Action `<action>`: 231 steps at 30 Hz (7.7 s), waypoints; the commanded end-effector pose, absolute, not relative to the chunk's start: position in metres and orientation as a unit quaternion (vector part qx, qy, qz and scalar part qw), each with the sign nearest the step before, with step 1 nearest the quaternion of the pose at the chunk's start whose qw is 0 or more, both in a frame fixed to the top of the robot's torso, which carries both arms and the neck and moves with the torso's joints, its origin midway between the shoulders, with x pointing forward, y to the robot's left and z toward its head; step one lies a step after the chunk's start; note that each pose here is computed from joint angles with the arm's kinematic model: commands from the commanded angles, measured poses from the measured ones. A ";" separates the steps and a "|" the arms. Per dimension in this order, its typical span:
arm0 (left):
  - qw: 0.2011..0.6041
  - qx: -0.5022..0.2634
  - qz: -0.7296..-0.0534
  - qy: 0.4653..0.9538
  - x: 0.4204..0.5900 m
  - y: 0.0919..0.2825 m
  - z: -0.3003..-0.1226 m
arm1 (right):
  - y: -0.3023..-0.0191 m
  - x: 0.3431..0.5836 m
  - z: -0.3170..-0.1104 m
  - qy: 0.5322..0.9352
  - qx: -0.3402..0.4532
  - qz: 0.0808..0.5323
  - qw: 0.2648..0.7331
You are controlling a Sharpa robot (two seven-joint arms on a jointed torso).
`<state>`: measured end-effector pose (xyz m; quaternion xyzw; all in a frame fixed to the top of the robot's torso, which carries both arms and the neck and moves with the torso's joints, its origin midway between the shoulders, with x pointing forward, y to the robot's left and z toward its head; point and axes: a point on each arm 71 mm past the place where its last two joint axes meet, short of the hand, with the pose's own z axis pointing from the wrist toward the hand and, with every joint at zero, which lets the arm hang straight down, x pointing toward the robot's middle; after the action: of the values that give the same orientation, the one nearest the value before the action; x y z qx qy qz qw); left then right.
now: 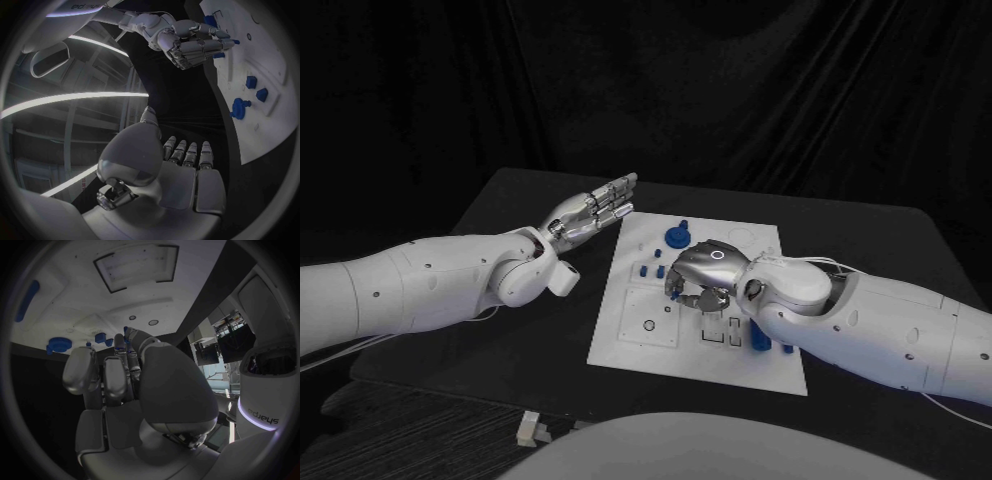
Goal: Assemble the parts on the task board
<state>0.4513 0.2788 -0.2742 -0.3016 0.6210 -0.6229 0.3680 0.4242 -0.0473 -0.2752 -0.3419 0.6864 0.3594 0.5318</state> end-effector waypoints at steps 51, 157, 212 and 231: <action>0.356 -0.281 -0.674 0.583 0.449 0.272 -0.268 | -0.038 0.417 -0.295 0.707 -0.338 0.349 0.514; 0.336 -0.288 -0.670 0.596 0.447 0.272 -0.276 | -0.150 0.467 -0.279 0.743 -0.306 0.256 0.537; 0.328 -0.292 -0.667 0.602 0.446 0.273 -0.281 | -0.106 0.438 -0.213 0.682 -0.336 0.307 0.572; 0.344 -0.295 -0.659 0.600 0.445 0.281 -0.280 | -0.005 0.404 -0.234 0.619 -0.457 0.325 0.549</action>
<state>0.4457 0.2803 -0.2864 -0.3060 0.6298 -0.6349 0.3266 0.4032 -0.0049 -0.2302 -0.4358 0.6230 0.3529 0.5454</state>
